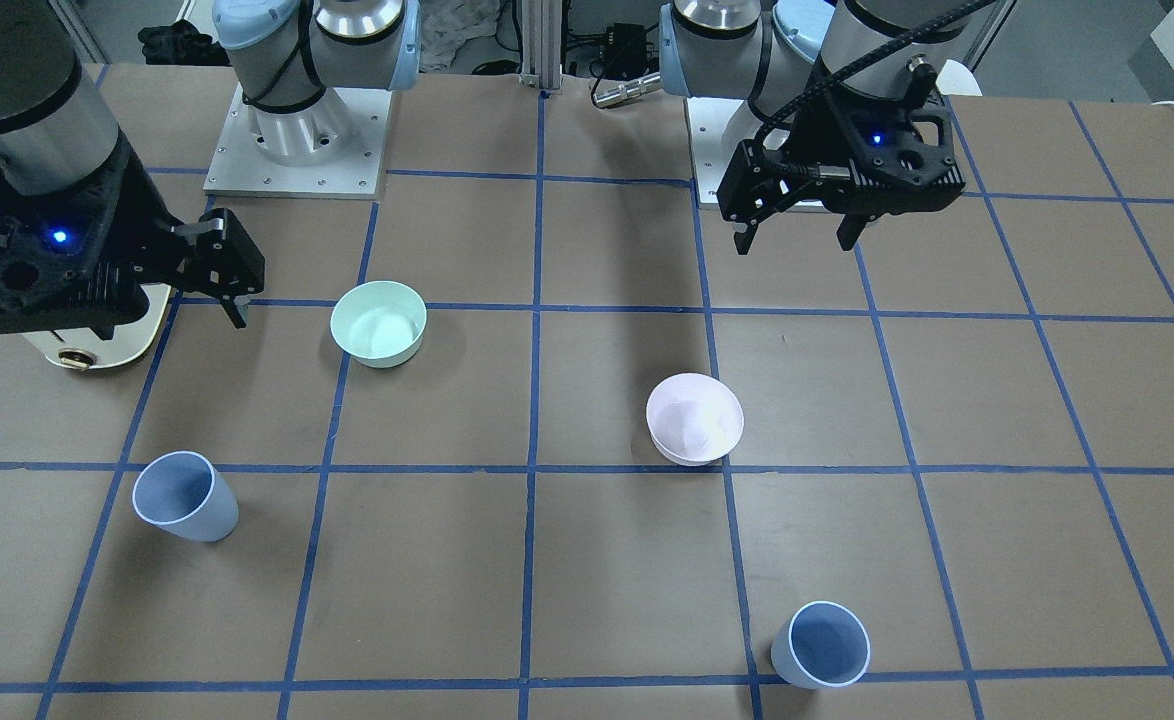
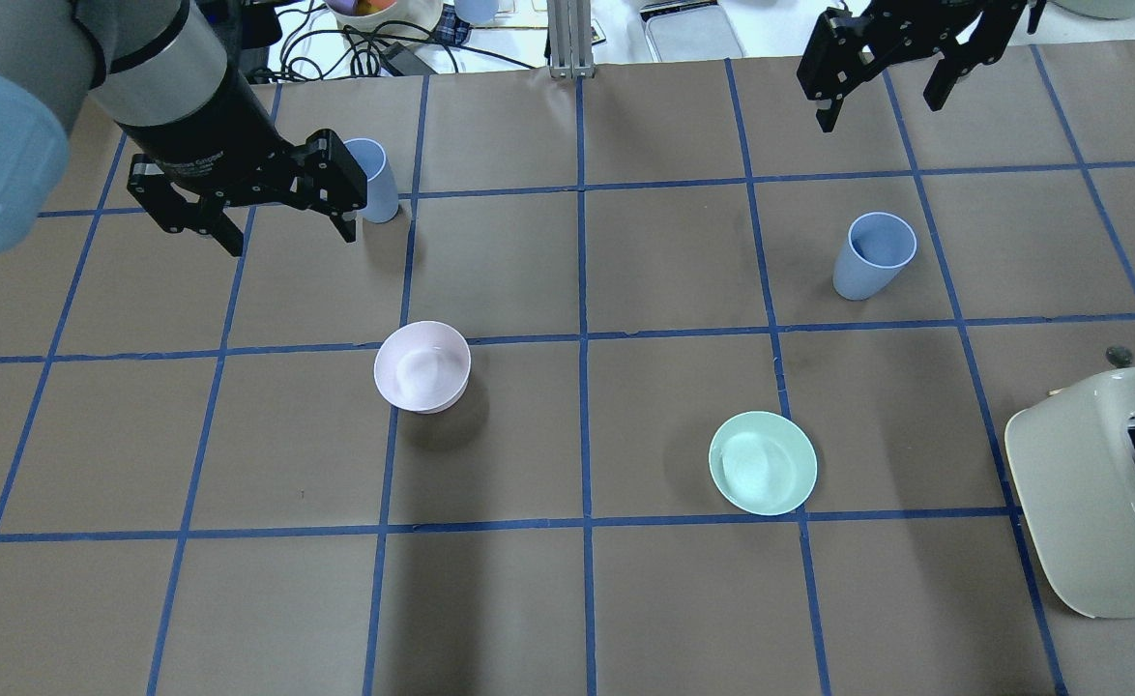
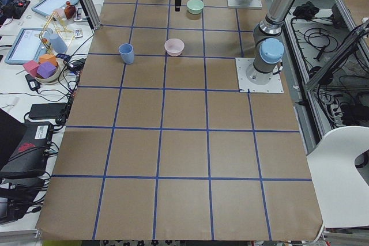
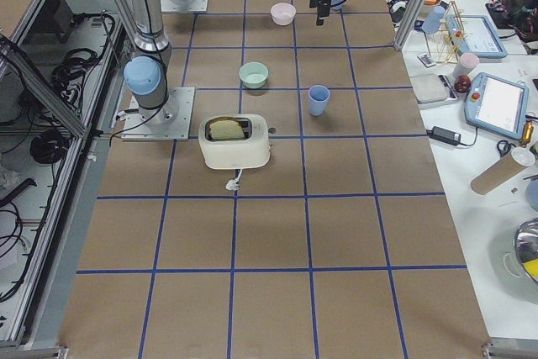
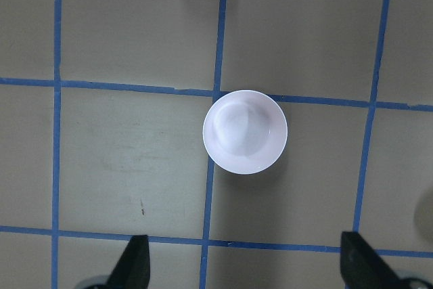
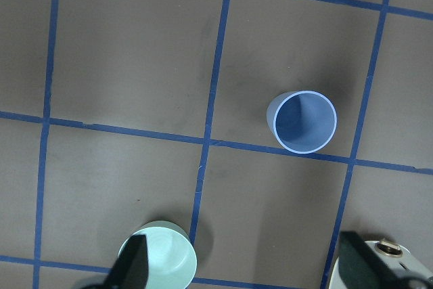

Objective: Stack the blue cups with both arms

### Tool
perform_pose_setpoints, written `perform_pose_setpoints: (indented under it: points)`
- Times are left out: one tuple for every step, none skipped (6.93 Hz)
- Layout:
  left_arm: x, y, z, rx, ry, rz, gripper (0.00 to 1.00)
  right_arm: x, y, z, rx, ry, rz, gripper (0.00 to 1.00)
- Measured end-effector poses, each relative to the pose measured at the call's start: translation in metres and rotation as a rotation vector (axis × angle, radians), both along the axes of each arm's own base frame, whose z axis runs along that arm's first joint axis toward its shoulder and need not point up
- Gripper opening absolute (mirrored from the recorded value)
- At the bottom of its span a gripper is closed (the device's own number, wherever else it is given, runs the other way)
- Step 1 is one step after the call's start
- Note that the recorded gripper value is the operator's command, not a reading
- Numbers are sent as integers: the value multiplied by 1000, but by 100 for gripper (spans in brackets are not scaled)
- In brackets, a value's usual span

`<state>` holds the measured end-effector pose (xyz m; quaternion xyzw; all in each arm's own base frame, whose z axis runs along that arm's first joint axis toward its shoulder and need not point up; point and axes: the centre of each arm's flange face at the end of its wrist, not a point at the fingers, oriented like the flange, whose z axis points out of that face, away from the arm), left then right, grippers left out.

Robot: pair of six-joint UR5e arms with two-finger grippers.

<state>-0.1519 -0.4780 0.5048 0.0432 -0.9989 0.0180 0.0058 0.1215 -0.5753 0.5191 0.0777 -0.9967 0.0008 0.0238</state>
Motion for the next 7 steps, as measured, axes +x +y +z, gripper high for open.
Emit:
perform_pose_setpoints:
  points:
    - [0,0,0,0,0,0,100,0,0,0,3,1,-1,100]
    - [0,0,0,0,-1,0,100,0,1,-1,5,2,-1,100]
    - [0,0,-1,1,-1,0,100,0,1,-2,7,2,0,100]
    - [0,-1,-1,1,-1,0,100,0,1,-2,9,1,0,100]
    - [0,-3,-3,4,0,2,100,0,2,-2,10,2,-2,100]
    - [0,-9,-5,7,0,6,100,1,3,-1,10,2,-6,100]
    - [0,-25,-7,4,1,8,100,1,4,-1,12,3,-14,100]
